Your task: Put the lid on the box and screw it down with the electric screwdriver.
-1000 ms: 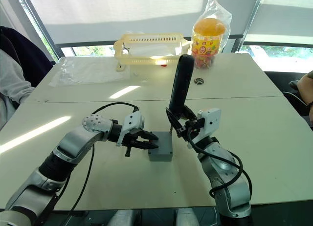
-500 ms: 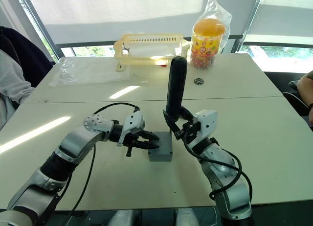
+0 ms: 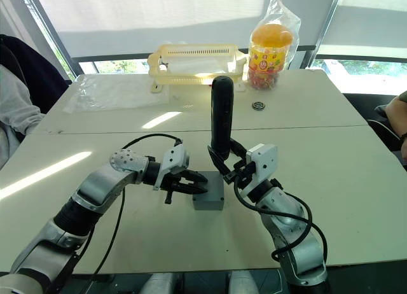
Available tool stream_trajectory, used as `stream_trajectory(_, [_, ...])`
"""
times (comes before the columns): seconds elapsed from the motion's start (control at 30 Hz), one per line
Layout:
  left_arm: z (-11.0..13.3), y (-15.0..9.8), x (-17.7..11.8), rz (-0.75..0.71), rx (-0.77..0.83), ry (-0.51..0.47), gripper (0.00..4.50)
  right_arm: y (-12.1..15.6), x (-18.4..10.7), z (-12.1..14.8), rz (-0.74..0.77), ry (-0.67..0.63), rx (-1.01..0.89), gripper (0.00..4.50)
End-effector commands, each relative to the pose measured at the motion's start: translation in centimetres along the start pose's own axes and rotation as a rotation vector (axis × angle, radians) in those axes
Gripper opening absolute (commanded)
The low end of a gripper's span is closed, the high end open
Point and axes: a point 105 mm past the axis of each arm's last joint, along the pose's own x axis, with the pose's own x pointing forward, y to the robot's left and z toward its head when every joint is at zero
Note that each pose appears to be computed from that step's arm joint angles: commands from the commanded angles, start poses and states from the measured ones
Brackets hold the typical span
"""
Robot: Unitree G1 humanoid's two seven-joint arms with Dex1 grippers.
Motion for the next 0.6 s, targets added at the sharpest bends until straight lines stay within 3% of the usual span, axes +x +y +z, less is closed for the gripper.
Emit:
stream_trajectory(0.03, [-1.2, -0.1, 0.2, 0.003, -0.034, 0.036, 1.33, -0.4, -0.3, -0.9, -0.039, 0.014, 0.064, 1.81])
stream_trajectory(0.3, [-1.2, -0.1, 0.2, 0.004, -0.033, 0.039, 1.33, -1.5, -0.5, -3.5, -0.084, 0.11, 0.014, 1.81])
stream_trajectory(0.43, [-1.2, 0.0, 0.2, 0.008, -0.031, 0.039, 1.33, -0.5, -0.1, -2.8, -0.021, 0.062, -0.037, 1.81])
stream_trajectory(0.6, [-1.2, -0.1, 0.2, 0.005, -0.033, 0.037, 1.33, -1.7, 0.2, -2.2, -0.093, 0.018, -0.003, 1.81])
